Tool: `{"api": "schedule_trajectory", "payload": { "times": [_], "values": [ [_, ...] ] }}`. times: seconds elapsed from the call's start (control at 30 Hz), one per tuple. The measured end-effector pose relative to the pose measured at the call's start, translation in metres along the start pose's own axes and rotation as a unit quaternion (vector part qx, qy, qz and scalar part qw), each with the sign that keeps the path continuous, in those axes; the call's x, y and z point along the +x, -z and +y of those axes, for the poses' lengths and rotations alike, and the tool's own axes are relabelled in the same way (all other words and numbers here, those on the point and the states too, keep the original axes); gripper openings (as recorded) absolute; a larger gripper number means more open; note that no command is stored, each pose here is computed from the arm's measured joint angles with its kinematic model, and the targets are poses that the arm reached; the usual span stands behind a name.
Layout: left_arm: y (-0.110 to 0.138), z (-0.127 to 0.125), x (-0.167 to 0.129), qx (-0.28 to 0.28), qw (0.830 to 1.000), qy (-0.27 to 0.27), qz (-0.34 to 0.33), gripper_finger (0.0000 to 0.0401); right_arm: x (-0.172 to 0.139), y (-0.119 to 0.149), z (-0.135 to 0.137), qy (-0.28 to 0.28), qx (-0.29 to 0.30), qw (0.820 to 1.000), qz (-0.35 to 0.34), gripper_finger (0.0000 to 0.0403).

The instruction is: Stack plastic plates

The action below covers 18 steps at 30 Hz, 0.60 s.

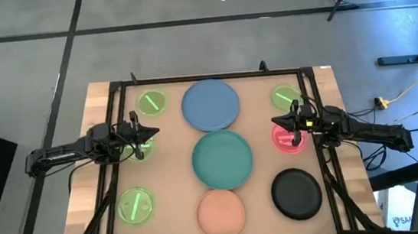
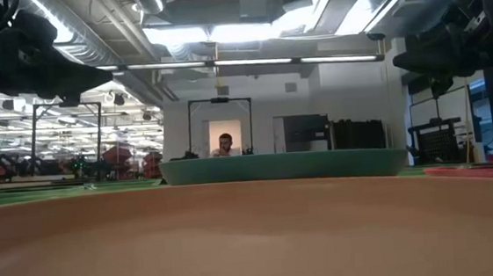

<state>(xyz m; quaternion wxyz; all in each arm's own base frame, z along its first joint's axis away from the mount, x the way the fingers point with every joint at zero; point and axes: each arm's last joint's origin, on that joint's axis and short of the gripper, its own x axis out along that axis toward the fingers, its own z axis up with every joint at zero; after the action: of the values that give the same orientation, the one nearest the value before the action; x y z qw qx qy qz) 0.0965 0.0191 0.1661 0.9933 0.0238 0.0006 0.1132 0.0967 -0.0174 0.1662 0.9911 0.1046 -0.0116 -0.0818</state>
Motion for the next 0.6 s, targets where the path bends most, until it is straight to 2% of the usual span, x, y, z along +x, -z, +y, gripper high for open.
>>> {"api": "schedule_trajectory", "payload": {
  "times": [0.1,0.17,0.43,0.6],
  "values": [
    [-0.0005,0.0012,0.0,0.072,0.997,-0.02,0.0,0.0004,0.0,0.0,0.0,0.0,0.0,1.0,0.0,0.0003],
    [-0.0007,0.0013,0.0,0.096,0.995,-0.022,0.0,0.0004,0.0,0.0,0.0,0.0,0.0,1.0,0.0,0.0003],
    [-0.0014,0.0013,0.0,0.098,0.995,-0.023,-0.005,0.0004,0.0,0.0,0.0,0.0,0.0,1.0,0.0,0.0003],
    [-0.0047,0.0002,-0.0001,0.048,0.999,-0.002,-0.024,0.0004,0.0,0.0,0.0,0.0,0.0,1.0,0.0,0.0003]
  ]
}}
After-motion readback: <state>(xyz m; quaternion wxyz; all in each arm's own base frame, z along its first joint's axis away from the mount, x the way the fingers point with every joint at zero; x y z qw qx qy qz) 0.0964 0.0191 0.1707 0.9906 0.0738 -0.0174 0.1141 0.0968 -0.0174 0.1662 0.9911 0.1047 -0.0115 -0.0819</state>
